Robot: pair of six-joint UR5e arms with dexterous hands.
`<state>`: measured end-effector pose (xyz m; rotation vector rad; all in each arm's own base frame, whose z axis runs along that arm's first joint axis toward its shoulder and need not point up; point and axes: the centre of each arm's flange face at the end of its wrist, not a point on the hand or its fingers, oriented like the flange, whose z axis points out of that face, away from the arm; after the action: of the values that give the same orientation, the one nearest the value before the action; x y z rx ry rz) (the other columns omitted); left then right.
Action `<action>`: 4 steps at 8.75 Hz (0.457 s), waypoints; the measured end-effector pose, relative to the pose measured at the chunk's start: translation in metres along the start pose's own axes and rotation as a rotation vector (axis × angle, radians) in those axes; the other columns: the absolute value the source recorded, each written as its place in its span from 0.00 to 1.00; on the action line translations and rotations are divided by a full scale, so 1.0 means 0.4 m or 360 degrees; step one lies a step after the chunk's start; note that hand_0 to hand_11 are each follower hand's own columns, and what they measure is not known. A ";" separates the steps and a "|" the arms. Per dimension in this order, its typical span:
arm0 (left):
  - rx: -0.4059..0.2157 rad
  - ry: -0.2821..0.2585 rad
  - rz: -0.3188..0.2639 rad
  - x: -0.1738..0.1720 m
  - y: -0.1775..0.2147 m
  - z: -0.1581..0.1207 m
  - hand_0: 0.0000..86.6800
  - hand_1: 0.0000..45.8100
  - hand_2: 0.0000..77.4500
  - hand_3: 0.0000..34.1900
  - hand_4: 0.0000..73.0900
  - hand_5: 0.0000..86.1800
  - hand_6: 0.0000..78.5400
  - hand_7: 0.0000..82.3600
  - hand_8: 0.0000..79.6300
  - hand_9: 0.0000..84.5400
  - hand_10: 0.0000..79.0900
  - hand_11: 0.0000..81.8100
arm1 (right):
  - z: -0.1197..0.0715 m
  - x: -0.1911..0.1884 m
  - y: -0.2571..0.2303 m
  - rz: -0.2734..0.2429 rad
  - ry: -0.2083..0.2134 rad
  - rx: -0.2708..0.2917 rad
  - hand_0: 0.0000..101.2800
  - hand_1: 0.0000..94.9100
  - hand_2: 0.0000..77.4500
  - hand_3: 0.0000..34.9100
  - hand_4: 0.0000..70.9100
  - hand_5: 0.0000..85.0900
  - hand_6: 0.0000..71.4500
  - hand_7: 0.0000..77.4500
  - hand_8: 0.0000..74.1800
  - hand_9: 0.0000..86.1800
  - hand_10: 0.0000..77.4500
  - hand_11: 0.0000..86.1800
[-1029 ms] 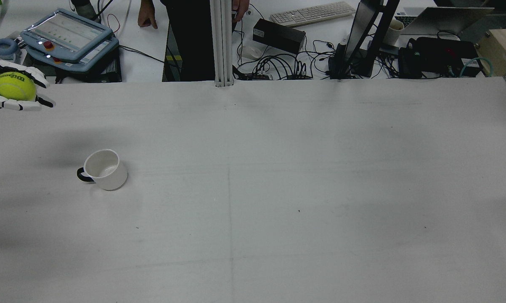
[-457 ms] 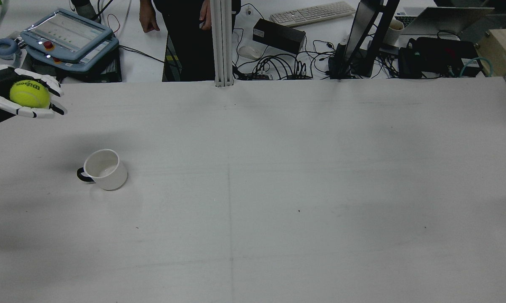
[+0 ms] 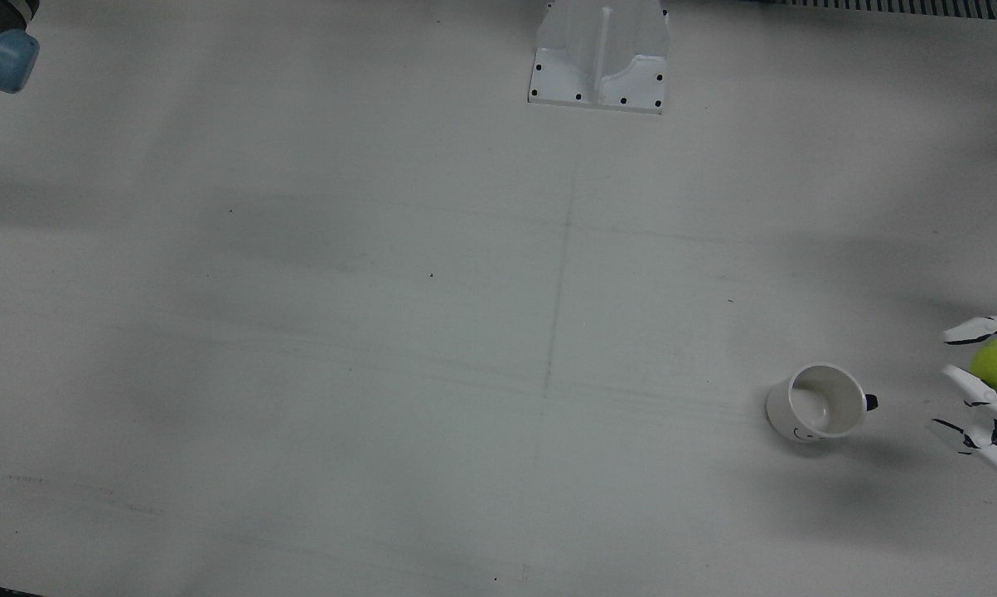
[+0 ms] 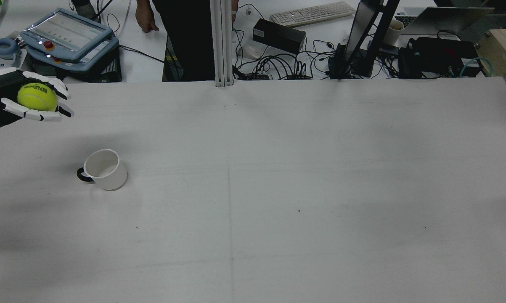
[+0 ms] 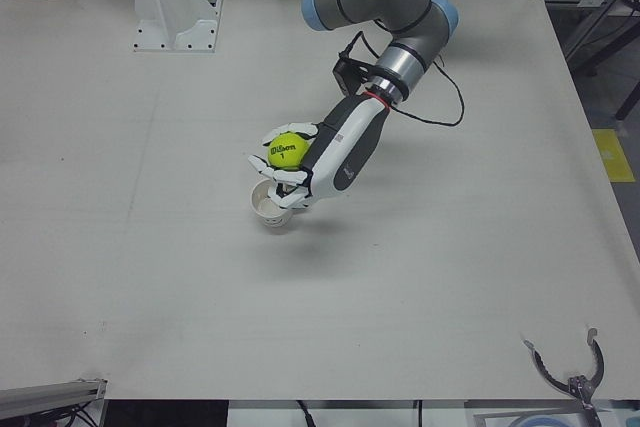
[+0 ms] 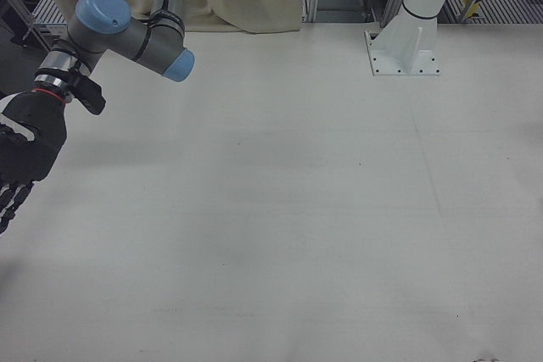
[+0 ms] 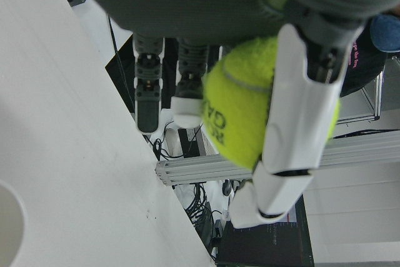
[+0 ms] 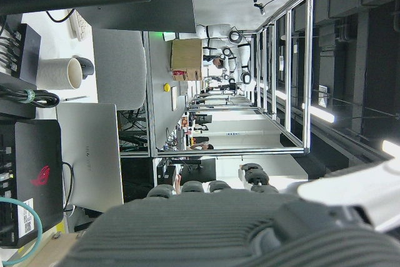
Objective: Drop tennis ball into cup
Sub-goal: 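Carry the held tennis ball with the left hand over the white mug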
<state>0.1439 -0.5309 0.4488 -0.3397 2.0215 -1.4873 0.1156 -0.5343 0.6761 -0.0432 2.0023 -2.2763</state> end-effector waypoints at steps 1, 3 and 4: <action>-0.0003 -0.0016 -0.0005 -0.017 0.004 0.012 0.78 0.77 0.28 0.32 0.96 0.20 0.34 0.85 0.76 0.83 0.29 0.41 | 0.000 0.000 0.000 0.0000 0.0000 0.0000 0.00 0.01 0.01 0.00 0.00 0.00 0.00 0.01 0.00 0.00 0.00 0.01; -0.0013 -0.0043 -0.0018 -0.058 0.016 0.034 0.77 0.76 0.28 0.33 0.96 0.20 0.34 0.85 0.76 0.83 0.27 0.43 | -0.001 0.000 -0.001 0.0000 0.0000 0.0000 0.00 0.01 0.01 0.00 0.00 0.00 0.00 0.01 0.00 0.00 0.00 0.01; -0.0015 -0.0054 -0.0021 -0.072 0.018 0.041 0.76 0.77 0.28 0.32 0.96 0.20 0.34 0.85 0.76 0.83 0.28 0.43 | -0.001 0.000 -0.001 0.0000 0.0000 0.0001 0.00 0.01 0.01 0.00 0.00 0.00 0.00 0.01 0.00 0.00 0.00 0.01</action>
<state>0.1774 -0.5258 0.4480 -0.3801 2.0039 -1.4708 0.1156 -0.5340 0.6763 -0.0433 2.0017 -2.2769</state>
